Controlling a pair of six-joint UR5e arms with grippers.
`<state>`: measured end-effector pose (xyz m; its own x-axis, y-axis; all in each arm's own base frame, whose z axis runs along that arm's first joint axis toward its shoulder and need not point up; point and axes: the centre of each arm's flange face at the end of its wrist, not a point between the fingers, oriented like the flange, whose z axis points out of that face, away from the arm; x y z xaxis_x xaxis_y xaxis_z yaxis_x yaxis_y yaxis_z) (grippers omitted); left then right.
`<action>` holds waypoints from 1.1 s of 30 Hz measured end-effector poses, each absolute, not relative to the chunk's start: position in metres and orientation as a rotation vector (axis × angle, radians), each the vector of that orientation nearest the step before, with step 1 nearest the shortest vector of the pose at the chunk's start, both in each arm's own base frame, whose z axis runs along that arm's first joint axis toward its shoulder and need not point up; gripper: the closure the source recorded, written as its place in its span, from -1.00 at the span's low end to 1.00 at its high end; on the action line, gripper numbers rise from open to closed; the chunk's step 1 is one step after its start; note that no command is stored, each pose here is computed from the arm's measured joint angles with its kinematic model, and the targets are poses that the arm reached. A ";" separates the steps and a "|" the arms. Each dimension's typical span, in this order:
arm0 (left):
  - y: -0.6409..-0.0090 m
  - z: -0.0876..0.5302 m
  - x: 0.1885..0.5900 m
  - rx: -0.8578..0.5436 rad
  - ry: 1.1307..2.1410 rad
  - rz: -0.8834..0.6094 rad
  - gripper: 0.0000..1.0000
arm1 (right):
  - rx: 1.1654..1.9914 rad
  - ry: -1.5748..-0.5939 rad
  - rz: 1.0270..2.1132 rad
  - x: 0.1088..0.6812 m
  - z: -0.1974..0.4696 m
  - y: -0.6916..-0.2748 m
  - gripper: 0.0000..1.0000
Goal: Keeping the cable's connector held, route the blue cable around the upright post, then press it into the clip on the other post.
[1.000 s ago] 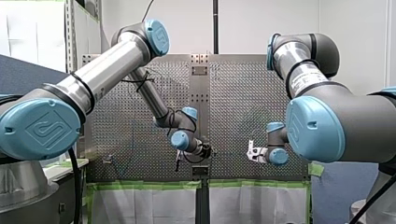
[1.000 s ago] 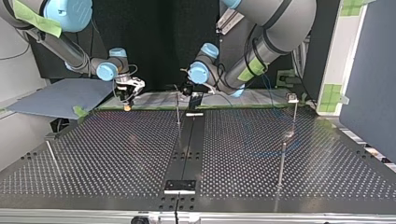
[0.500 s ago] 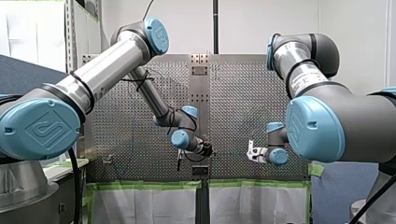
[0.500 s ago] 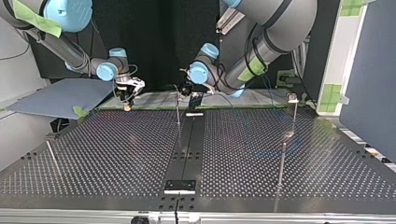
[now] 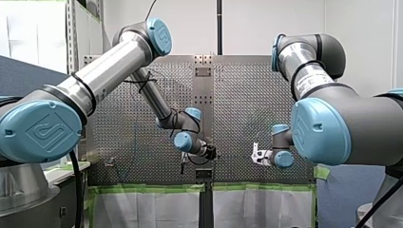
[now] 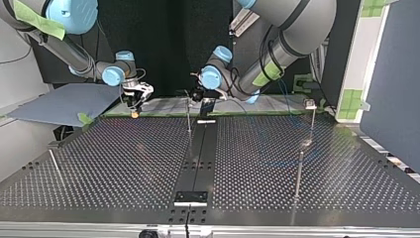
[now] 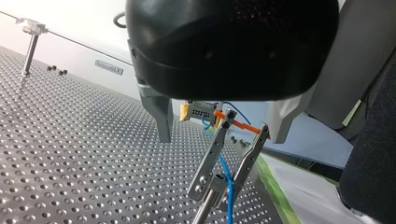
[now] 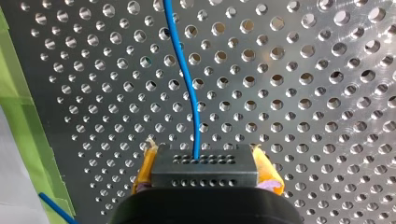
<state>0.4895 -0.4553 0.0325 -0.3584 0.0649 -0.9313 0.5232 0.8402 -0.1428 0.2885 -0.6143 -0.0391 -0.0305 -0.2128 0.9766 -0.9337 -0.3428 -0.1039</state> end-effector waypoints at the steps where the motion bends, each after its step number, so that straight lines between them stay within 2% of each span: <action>1: -0.455 0.033 0.490 0.439 1.896 -0.509 -1.00 | 1.601 -1.223 1.423 0.288 -0.039 -0.614 1.00; 15: -0.460 0.050 0.471 0.463 1.871 -0.452 -1.00 | 1.602 -1.223 1.424 0.288 -0.039 -0.615 1.00; 24: -0.454 0.075 0.450 0.366 1.849 -0.447 -1.00 | 1.602 -1.222 1.423 0.288 -0.039 -0.615 1.00; 33: -0.430 0.095 0.419 0.250 1.929 -0.409 -1.00 | 1.603 -1.222 1.424 0.288 -0.039 -0.614 1.00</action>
